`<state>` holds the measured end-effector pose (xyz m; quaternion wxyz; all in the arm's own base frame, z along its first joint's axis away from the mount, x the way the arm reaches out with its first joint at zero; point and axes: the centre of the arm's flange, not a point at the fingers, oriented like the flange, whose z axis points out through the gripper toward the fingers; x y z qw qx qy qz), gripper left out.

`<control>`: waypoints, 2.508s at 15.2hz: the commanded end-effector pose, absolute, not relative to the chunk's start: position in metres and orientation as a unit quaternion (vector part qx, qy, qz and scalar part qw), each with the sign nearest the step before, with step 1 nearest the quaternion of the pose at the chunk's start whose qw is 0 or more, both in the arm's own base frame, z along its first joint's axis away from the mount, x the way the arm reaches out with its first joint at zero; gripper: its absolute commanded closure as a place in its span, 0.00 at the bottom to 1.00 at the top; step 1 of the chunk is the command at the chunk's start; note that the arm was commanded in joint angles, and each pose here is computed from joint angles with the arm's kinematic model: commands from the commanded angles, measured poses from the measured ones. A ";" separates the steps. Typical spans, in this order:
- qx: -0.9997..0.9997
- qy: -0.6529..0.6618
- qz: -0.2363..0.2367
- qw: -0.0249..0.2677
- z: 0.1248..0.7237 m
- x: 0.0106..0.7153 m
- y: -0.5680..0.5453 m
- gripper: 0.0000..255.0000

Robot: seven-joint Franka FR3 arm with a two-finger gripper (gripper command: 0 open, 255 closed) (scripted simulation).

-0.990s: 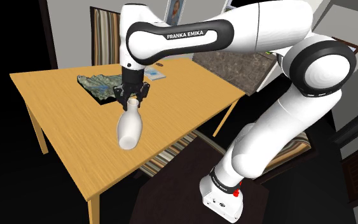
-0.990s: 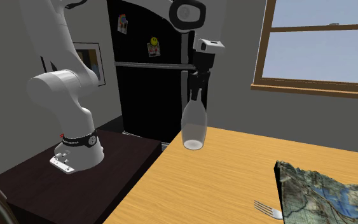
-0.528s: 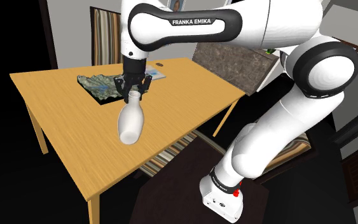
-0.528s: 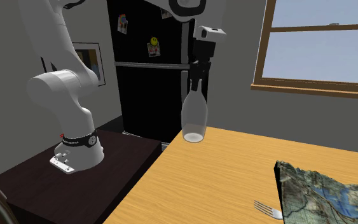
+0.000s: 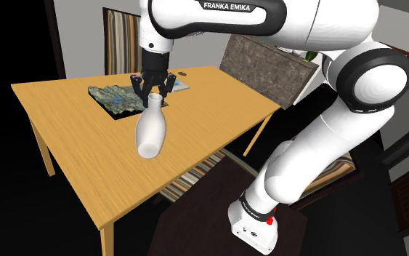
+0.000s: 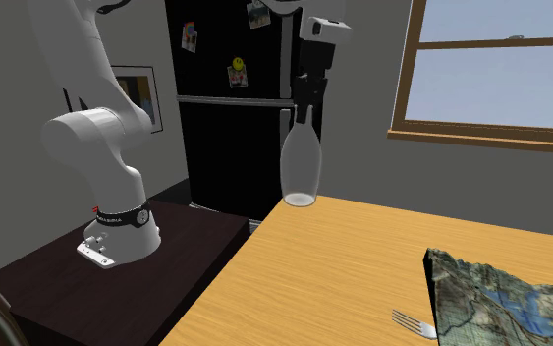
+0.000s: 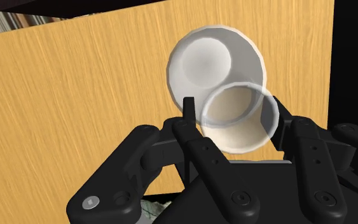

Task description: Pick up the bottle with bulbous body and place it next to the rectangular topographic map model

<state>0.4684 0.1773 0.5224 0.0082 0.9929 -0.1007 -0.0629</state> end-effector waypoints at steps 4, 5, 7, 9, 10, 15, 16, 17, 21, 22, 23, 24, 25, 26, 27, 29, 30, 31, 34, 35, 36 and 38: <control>0.993 -0.101 -0.063 0.008 0.550 0.468 0.177 1.00; 0.993 -0.101 -0.063 0.008 0.555 0.468 0.177 1.00; 0.993 -0.101 -0.063 0.008 0.566 0.468 0.177 1.00; 0.993 -0.101 -0.063 0.008 0.576 0.468 0.177 1.00; 0.993 -0.101 -0.063 0.008 0.582 0.468 0.177 1.00; 0.993 -0.101 -0.063 0.008 0.608 0.468 0.177 1.00; 0.993 -0.101 -0.063 0.008 0.613 0.468 0.177 1.00; 0.993 -0.101 -0.063 0.008 0.619 0.468 0.177 1.00; 0.993 -0.101 -0.063 0.008 0.640 0.468 0.177 1.00; 0.993 -0.101 -0.063 0.008 0.645 0.468 0.177 1.00; 0.993 -0.101 -0.063 0.008 0.650 0.468 0.177 1.00; 0.993 -0.101 -0.063 0.008 0.656 0.468 0.177 1.00; 0.993 -0.101 -0.063 0.008 0.661 0.468 0.177 1.00; 0.993 -0.101 -0.063 0.008 0.666 0.468 0.177 1.00; 0.993 -0.101 -0.063 0.008 0.671 0.468 0.177 1.00; 0.993 -0.101 -0.063 0.008 0.682 0.468 0.177 1.00; 0.993 -0.101 -0.063 0.008 0.687 0.468 0.177 1.00; 0.993 -0.101 -0.063 0.008 0.692 0.468 0.177 1.00; 0.993 -0.101 -0.063 0.008 0.708 0.468 0.177 1.00; 0.993 -0.101 -0.063 0.008 0.714 0.468 0.177 1.00; 0.993 -0.101 -0.063 0.008 0.719 0.468 0.177 1.00; 0.993 -0.101 -0.063 0.008 0.729 0.468 0.177 1.00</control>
